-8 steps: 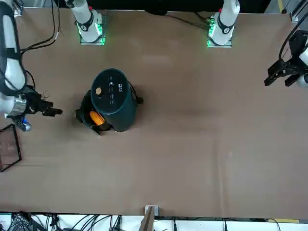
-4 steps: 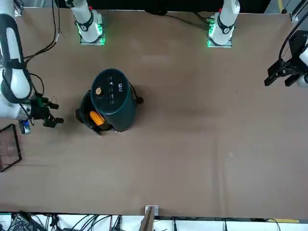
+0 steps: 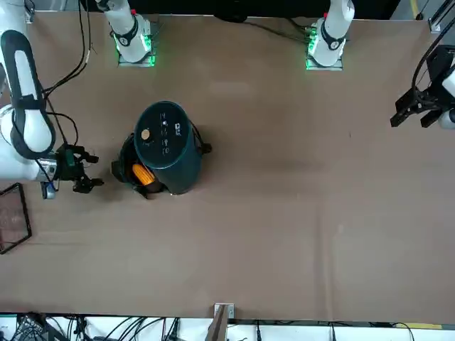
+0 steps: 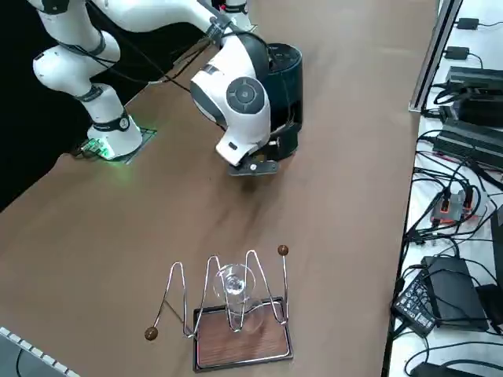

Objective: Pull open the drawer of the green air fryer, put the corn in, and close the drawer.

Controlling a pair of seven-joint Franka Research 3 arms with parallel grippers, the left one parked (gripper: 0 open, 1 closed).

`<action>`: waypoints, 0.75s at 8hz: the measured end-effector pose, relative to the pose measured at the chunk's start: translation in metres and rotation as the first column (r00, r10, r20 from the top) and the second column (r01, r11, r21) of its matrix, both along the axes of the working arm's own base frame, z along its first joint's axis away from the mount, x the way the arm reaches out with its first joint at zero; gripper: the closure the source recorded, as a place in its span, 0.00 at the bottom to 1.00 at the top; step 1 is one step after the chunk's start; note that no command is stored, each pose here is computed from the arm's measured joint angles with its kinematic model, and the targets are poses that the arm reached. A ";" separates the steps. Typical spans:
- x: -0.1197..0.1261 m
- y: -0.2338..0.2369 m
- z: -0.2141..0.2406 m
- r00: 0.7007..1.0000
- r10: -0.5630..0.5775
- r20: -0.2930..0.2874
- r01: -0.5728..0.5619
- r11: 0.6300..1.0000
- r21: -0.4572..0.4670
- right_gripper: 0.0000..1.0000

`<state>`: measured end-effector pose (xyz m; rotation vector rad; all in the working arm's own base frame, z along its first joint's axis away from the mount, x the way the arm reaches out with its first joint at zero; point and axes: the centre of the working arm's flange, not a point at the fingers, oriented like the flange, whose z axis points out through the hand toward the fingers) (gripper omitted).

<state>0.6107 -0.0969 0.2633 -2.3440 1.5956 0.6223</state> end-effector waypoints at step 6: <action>0.003 0.031 -0.009 0.998 -0.057 -0.040 0.056 0.998 -0.023 0.00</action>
